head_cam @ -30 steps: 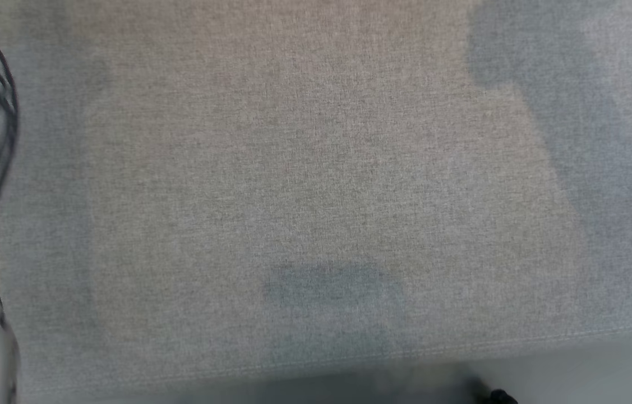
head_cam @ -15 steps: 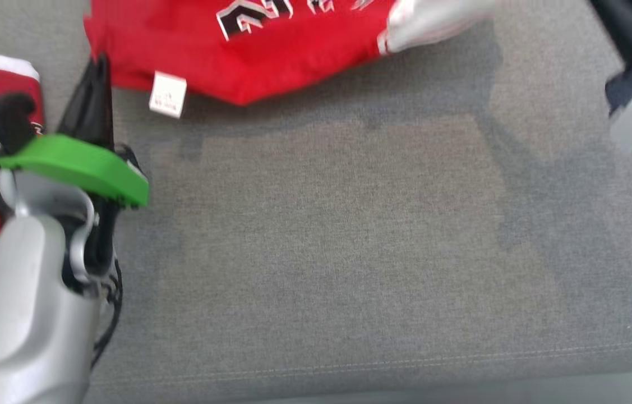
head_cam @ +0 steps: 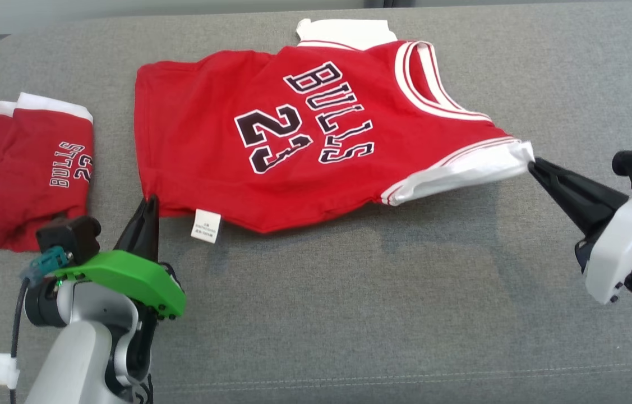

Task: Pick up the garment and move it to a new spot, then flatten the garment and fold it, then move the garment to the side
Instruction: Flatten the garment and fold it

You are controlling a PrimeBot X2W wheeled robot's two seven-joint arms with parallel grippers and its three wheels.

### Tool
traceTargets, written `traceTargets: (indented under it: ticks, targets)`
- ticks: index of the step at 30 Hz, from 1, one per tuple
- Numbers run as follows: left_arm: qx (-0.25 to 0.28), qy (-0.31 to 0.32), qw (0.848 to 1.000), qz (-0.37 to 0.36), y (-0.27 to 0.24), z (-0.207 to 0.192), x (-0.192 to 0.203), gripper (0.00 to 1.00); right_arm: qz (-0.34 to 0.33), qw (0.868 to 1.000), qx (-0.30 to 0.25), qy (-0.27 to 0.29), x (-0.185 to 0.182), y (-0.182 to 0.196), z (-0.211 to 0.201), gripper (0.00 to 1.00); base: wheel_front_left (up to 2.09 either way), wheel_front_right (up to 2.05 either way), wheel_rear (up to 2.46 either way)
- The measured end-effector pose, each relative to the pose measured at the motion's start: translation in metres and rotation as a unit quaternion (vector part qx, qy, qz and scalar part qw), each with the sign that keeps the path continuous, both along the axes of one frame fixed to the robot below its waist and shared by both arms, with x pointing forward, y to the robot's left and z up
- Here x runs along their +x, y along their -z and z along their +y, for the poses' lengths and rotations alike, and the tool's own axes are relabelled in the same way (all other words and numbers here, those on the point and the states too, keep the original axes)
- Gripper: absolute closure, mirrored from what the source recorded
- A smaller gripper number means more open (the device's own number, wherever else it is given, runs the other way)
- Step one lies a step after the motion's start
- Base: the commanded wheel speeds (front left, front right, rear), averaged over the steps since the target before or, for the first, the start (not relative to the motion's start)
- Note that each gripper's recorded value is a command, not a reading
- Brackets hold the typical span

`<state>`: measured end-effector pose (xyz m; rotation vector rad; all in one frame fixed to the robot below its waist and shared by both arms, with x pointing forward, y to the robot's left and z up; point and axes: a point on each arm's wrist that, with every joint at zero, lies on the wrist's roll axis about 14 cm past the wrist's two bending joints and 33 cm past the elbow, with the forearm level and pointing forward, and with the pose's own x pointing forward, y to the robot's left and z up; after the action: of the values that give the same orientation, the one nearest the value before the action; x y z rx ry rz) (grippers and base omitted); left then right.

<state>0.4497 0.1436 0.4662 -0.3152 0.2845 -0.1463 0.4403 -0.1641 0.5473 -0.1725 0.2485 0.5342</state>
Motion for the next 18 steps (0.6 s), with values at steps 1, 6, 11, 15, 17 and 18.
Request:
traceTargets:
  ticks: [1, 6, 11, 15, 17, 18]
  targets:
    - [0.002, -0.001, 1.000, 0.001, 0.002, 0.001, -0.005, 1.00, 0.013, 1.000, 0.002, 0.002, -0.006, 0.005, -0.001, 1.00, 0.00, 0.00, 0.00]
    - [-0.002, -0.006, 1.000, 0.024, 0.017, 0.003, -0.032, 1.00, 0.093, 0.995, 0.020, 0.018, -0.040, 0.032, -0.010, 1.00, 0.00, 0.00, 0.00]
    - [0.006, -0.008, 0.999, 0.040, 0.025, 0.005, -0.050, 1.00, 0.168, 0.985, 0.030, 0.025, -0.072, 0.053, -0.013, 1.00, 0.00, 0.00, 0.00]
    - [0.010, -0.010, 0.999, 0.052, 0.029, 0.008, -0.062, 1.00, 0.218, 0.975, 0.031, 0.019, -0.096, 0.065, -0.011, 1.00, 0.00, 0.00, 0.00]
    - [0.012, -0.013, 0.998, 0.060, 0.032, 0.009, -0.069, 1.00, 0.238, 0.971, 0.036, 0.018, -0.105, 0.069, -0.010, 1.00, 0.00, 0.00, 0.00]
    - [0.013, -0.014, 0.998, 0.065, 0.034, 0.010, -0.072, 1.00, 0.250, 0.967, 0.036, 0.018, -0.110, 0.072, -0.010, 1.00, 0.00, 0.00, 0.00]
